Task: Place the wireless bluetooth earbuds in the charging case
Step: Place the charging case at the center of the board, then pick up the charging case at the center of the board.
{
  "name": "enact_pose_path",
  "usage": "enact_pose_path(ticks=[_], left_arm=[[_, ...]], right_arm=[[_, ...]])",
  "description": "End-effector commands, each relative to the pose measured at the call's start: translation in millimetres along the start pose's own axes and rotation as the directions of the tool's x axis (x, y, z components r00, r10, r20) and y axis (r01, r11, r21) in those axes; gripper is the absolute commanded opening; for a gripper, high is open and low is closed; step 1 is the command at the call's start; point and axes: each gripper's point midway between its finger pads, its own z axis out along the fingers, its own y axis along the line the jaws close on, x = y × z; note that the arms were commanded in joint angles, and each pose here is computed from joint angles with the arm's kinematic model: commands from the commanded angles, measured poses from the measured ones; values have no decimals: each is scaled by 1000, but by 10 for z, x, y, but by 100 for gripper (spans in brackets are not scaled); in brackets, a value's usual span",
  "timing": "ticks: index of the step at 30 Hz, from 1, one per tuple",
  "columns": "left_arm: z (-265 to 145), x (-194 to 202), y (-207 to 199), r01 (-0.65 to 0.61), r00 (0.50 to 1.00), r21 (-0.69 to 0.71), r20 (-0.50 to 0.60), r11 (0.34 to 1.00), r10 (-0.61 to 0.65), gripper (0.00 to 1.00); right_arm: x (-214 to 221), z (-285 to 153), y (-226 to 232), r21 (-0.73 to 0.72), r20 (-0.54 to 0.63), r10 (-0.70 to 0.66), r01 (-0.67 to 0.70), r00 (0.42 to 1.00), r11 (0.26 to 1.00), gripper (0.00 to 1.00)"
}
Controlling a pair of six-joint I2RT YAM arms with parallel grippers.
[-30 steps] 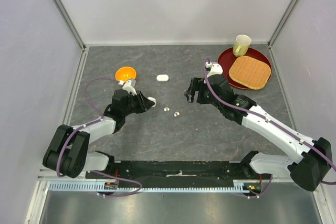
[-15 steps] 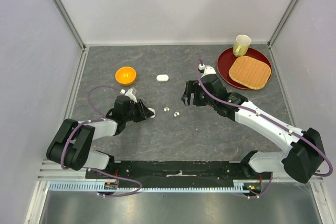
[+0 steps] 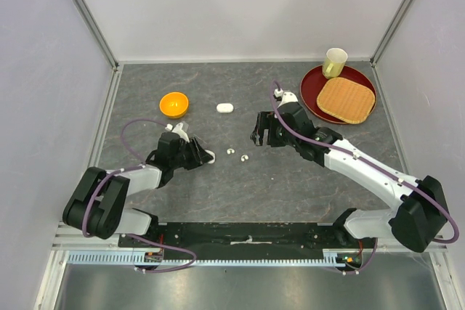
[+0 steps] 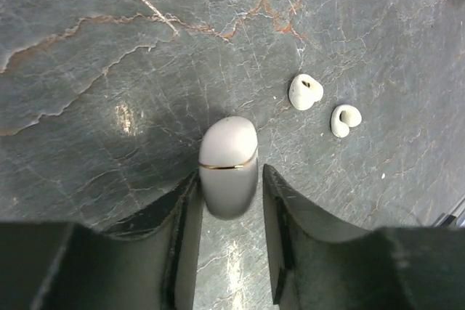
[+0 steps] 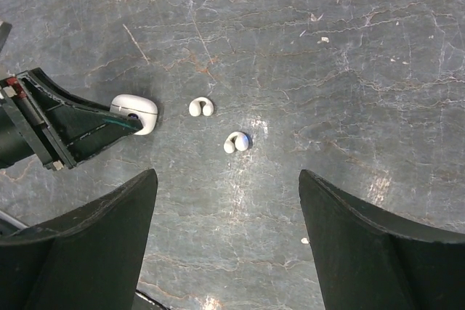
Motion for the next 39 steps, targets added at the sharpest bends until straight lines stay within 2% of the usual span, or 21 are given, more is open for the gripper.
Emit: enact_pose_path(ticks=[1,2,3,8,12,15,19,21,25,26,27,32,33,35,36,37,38,39], left_arm=[[-64,-123,-16,-25,999,-17,45,1000,26,46],[-76,-131,-12,-29,998,-21,51,999,30,48],[-98,-150,-15,-33,997,-25,65,999,35,61],[-175,-199,38,-51,995,-72,84,996,57,66],[-294,-321,36,-60,987,-105,144,993,75,73],[-436,-438,-12,-86,975,-121,194,989,109,75],[-660,-619,-161,-135,946,-105,282,985,160,75],[-820,-721,-298,-171,921,-74,343,983,186,80],[-1154,-941,-502,-248,852,-70,459,966,252,84],[-1289,-1033,-597,-267,823,-61,506,962,260,85],[-1361,-1091,-622,-272,804,-71,532,960,267,86],[-1706,-1425,-908,-329,704,-84,641,941,304,87],[-1646,-1454,-888,-331,716,-106,619,938,323,87],[-1675,-1566,-982,-373,710,-138,594,917,379,88],[-1549,-1578,-944,-384,733,-160,547,909,406,88],[-1536,-1621,-967,-394,733,-169,535,904,419,88],[-1550,-1683,-1069,-418,732,-157,526,895,434,88],[-1531,-1698,-1118,-446,729,-150,511,882,455,88]], right_arm=[[-103,17,62,-20,20,9,-8,1000,1000,86],[-101,23,70,-25,17,8,-7,1000,1000,86],[-95,22,78,-29,15,2,-2,1000,1000,86],[-94,36,93,-38,9,-8,8,1000,999,86],[-94,46,81,-37,11,-23,24,1000,999,86],[-109,47,77,-40,20,-46,46,999,998,86],[-168,20,94,-57,51,-79,82,996,995,86],[-221,1,127,-79,85,-106,112,991,991,86],[-287,5,212,-129,137,-159,177,978,976,88],[-286,4,254,-154,144,-174,196,974,968,93],[-319,16,269,-161,173,-215,243,961,957,98],[-448,65,262,-138,255,-302,343,919,929,98],[-553,54,325,-141,310,-339,395,888,908,98],[-552,51,380,-163,349,-385,460,854,873,98],[-563,2,519,-214,397,-418,526,817,823,98],[-583,-27,546,-197,438,-503,625,745,755,98],[-596,-30,535,-180,455,-523,650,720,738,98],[-772,-83,520,-120,504,-511,642,696,757,98]])
